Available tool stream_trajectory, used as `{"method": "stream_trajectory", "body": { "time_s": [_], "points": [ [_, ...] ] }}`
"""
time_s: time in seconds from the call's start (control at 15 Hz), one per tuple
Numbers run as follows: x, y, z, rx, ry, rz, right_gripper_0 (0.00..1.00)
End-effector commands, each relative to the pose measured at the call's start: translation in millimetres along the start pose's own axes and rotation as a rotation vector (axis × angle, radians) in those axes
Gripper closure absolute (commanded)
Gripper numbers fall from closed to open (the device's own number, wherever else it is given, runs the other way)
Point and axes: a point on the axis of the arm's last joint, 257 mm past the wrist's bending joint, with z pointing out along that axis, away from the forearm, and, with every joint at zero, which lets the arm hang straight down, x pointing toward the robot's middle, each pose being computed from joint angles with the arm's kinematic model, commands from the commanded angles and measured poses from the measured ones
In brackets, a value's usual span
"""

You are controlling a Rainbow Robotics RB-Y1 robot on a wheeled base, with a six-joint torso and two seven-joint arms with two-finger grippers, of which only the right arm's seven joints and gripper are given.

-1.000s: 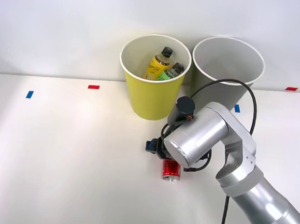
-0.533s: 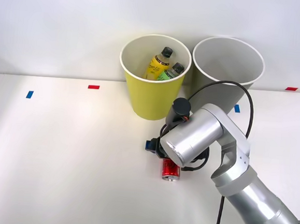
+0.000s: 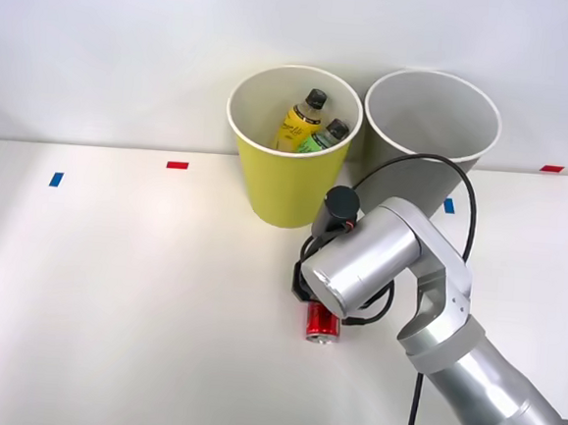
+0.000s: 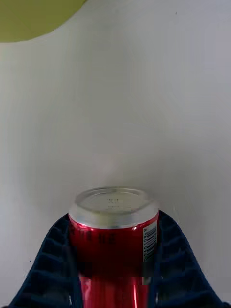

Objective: Put cans in the gray bin, plastic bottles in the light green bin

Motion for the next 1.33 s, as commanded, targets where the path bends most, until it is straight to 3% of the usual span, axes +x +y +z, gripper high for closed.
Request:
{"method": "stream_trajectory", "body": {
  "time_s": [0.07, 0.2, 0.47, 0.8, 1.13, 1.33],
  "points": [
    [-1, -2, 0, 0.002, -0.002, -0.011, 1.00],
    [-13, -1, -6, -0.032, -0.026, -0.041, 1.00],
    [-41, -14, -27, -0.100, -0.062, -0.192, 1.00],
    [-50, -35, -63, -0.190, -0.137, -0.280, 1.00],
    [-55, -64, -112, -0.239, -0.311, -0.361, 1.00],
    [-49, -79, -138, -0.298, -0.423, -0.352, 1.00]
  ]
}}
